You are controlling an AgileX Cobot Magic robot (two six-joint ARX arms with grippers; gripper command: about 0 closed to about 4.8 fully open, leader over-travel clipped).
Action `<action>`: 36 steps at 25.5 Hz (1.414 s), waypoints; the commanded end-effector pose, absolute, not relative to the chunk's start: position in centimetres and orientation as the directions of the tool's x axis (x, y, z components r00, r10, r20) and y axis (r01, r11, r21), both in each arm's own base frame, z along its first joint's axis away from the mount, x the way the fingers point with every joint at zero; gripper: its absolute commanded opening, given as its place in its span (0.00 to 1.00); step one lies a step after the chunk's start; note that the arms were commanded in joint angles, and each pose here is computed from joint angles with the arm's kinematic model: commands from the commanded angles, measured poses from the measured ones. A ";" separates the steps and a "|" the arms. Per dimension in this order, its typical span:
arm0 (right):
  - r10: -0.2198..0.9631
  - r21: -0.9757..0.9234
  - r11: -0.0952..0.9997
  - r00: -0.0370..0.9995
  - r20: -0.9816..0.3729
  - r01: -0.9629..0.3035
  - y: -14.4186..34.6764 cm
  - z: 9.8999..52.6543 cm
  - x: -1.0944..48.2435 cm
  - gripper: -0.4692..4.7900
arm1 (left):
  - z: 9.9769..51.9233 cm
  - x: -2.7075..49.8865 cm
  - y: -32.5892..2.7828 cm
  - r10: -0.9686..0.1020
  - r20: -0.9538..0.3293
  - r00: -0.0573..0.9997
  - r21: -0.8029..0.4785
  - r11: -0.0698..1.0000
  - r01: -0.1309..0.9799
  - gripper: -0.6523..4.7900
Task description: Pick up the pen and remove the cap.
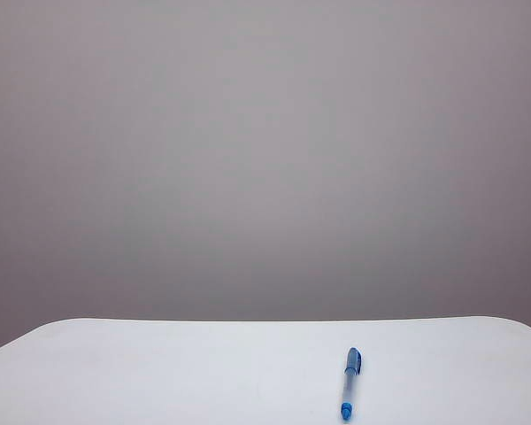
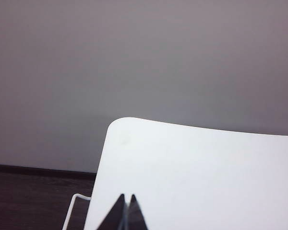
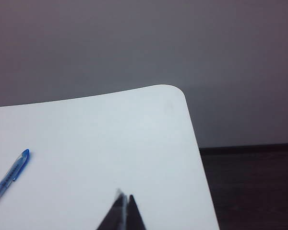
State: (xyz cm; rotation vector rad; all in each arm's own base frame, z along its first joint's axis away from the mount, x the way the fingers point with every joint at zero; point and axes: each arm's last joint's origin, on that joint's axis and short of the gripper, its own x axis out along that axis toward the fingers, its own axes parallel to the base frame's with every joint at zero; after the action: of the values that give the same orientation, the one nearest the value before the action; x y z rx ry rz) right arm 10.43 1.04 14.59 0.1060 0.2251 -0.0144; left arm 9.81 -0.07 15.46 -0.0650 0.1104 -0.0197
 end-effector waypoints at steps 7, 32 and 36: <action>0.007 0.108 0.994 0.977 -0.214 0.016 1.1 14.5 10.5 0.08 | 15.9 9.8 -0.1 -0.035 -0.074 0.997 -0.088 0.996 0.029 0.11; 0.196 0.256 0.942 0.974 0.114 -0.219 3.2 34.5 21.3 0.08 | 36.2 18.6 -0.9 -0.296 -0.244 0.924 -0.024 0.954 0.299 0.11; 0.300 0.287 0.922 0.948 -0.103 -0.261 7.1 36.9 27.6 0.08 | 37.6 22.4 -1.0 -0.322 -0.350 0.880 -0.069 0.945 0.318 0.11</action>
State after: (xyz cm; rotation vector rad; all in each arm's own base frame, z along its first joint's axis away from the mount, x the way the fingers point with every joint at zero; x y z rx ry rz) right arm 26.46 6.51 36.91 0.2835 0.0672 0.2861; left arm 22.18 -0.99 37.12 -0.0132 0.3684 -0.3450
